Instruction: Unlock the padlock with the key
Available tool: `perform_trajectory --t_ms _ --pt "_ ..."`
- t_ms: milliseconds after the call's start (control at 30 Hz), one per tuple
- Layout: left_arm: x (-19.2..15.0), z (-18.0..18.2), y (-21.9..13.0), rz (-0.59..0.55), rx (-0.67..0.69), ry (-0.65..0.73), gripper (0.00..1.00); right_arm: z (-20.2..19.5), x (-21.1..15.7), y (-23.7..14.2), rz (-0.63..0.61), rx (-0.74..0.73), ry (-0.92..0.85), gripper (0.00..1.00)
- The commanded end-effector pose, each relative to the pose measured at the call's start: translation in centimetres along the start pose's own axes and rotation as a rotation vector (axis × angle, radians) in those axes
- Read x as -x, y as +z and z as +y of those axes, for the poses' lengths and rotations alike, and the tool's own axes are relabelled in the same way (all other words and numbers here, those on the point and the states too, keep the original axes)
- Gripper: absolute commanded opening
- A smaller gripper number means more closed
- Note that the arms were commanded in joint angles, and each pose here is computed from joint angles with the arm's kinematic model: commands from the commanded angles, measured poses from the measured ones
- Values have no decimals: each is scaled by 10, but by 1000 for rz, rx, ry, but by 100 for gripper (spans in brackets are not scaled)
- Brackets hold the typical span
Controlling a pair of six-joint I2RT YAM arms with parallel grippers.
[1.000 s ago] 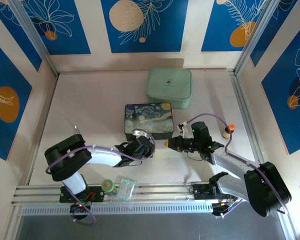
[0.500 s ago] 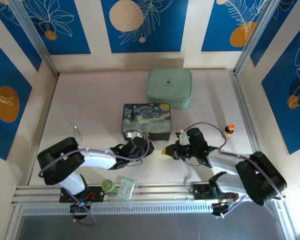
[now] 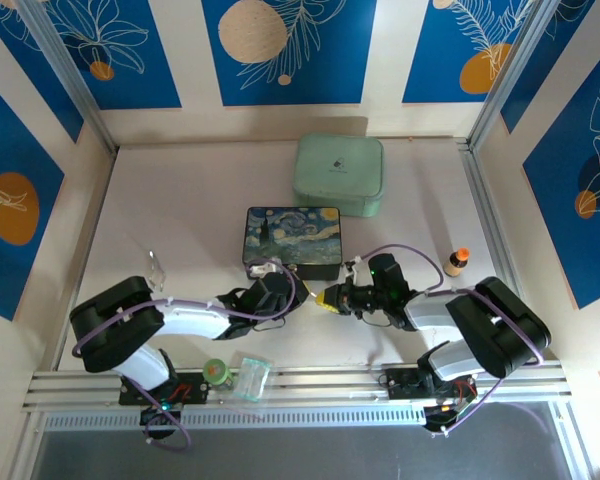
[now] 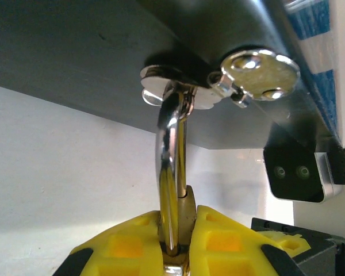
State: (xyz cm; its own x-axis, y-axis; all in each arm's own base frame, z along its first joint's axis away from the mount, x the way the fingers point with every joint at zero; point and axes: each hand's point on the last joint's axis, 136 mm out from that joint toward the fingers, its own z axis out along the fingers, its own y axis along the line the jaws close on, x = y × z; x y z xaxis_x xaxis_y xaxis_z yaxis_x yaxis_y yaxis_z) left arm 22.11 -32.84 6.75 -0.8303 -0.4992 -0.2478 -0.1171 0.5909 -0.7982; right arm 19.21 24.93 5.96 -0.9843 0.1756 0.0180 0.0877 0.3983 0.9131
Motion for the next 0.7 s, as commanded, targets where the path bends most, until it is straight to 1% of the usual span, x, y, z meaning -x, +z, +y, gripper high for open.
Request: perform_trajectory --t_ms 0,133,500,667 --pt "10 -30 -6 -37 -111 -27 2 6 5 2 9 24 19 0" --pt "9 -37 -5 -29 -126 -31 2 10 6 6 19 44 25 0" --pt "8 -36 -5 -23 -125 -34 2 13 9 5 -5 71 14 0" --pt "7 -40 -3 -15 -137 -32 2 20 8 6 8 86 -12 0"
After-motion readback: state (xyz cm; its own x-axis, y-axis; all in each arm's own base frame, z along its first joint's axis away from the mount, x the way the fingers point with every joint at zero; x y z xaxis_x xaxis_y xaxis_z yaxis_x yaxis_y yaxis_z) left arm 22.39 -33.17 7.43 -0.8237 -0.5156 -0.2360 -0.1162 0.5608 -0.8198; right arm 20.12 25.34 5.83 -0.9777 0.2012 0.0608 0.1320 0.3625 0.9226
